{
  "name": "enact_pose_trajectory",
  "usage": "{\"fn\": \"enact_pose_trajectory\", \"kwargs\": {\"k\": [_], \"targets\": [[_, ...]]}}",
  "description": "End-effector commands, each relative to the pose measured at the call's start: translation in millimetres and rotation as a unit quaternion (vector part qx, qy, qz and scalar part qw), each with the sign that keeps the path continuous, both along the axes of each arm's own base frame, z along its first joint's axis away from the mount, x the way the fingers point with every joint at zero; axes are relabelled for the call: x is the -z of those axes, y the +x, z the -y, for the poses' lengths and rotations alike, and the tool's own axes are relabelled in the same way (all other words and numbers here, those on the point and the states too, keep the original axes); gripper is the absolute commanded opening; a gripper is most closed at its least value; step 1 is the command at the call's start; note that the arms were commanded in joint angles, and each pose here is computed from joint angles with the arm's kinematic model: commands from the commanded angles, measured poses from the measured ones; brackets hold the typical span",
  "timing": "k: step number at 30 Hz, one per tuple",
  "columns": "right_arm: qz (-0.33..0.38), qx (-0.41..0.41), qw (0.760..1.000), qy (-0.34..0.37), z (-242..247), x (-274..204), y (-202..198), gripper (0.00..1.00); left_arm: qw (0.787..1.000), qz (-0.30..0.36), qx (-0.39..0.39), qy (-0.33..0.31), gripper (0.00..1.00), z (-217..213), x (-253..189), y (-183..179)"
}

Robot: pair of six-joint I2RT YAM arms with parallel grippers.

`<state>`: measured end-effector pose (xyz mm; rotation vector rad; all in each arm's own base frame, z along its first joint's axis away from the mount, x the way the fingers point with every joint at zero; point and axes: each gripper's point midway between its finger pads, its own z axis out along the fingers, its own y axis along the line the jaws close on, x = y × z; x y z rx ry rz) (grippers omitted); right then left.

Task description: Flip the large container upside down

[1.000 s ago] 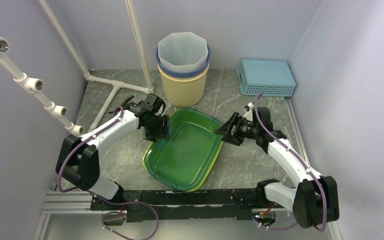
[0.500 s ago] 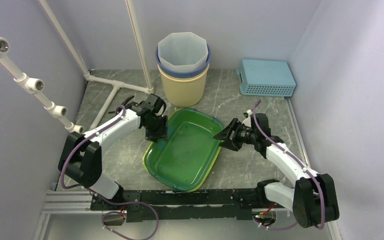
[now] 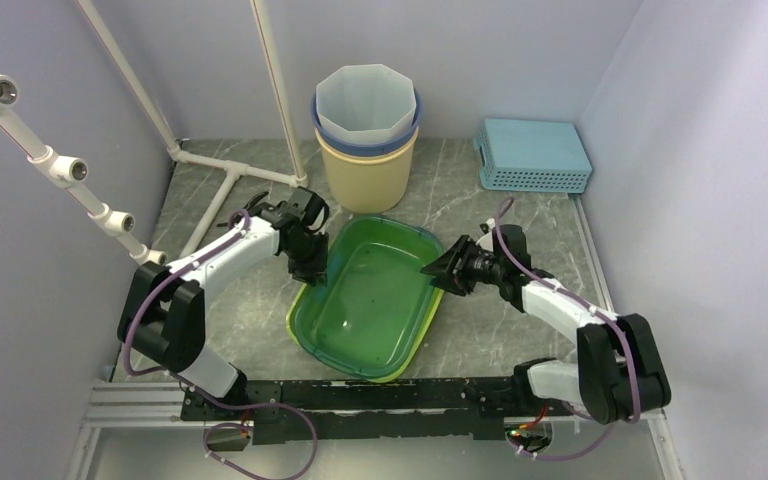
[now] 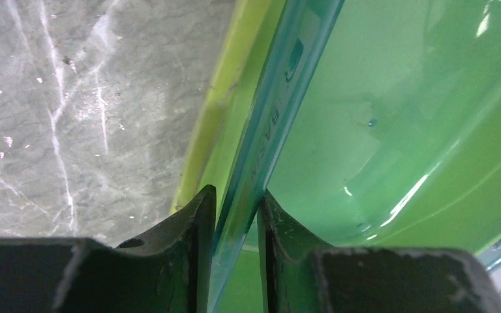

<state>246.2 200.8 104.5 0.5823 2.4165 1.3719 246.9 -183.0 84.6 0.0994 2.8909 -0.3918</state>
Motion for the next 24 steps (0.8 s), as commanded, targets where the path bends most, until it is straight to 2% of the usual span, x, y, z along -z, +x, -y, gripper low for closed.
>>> {"fn": "enact_pose_trajectory", "kwargs": {"k": [1, 2, 4, 7, 10, 11, 13, 15, 18, 24], "targets": [[0.050, -0.028, 0.996, 0.063, -27.8, -32.3, 12.5, 0.46, 0.996, 0.013, 0.009, -0.089, 0.26, 37.1, -13.8, 7.2], [0.053, -0.028, 0.996, 0.065, -29.9, -34.5, 14.6, 0.44, 0.996, 0.014, 0.007, -0.090, 0.26, 37.1, -14.3, 7.6], [0.056, -0.030, 0.996, 0.066, -33.2, -37.7, 17.9, 0.35, 0.996, 0.019, 0.005, -0.092, 0.25, 37.8, -16.6, 9.0], [0.063, -0.030, 0.995, 0.078, -36.1, -44.1, 22.2, 0.30, 0.995, 0.027, 0.001, -0.094, 0.25, 37.6, -20.7, 10.7], [0.069, -0.032, 0.993, 0.090, -38.4, -50.1, 25.4, 0.05, 0.995, 0.035, -0.003, -0.090, 0.26, 35.4, -24.1, 12.0], [0.072, -0.035, 0.993, 0.088, -39.3, -51.6, 26.2, 0.01, 0.996, 0.036, -0.004, -0.087, 0.27, 34.1, -25.0, 12.2], [0.073, -0.037, 0.993, 0.080, -38.8, -52.3, 27.3, 0.00, 0.996, 0.041, -0.007, -0.080, 0.30, 31.0, -27.1, 12.9], [0.084, -0.039, 0.993, 0.072, -38.0, -57.1, 29.2, 0.00, 0.996, 0.046, -0.013, -0.070, 0.41, 26.5, -29.4, 13.4], [0.097, -0.036, 0.992, 0.070, -36.0, -66.0, 29.6, 0.00, 0.996, 0.058, -0.025, -0.060, 0.63, 20.3, -34.4, 14.5], [0.114, -0.038, 0.987, 0.104, -31.7, -91.8, 27.4, 0.00, 0.995, 0.075, -0.065, -0.006, 0.84, -3.6, -35.4, 16.4]]}}
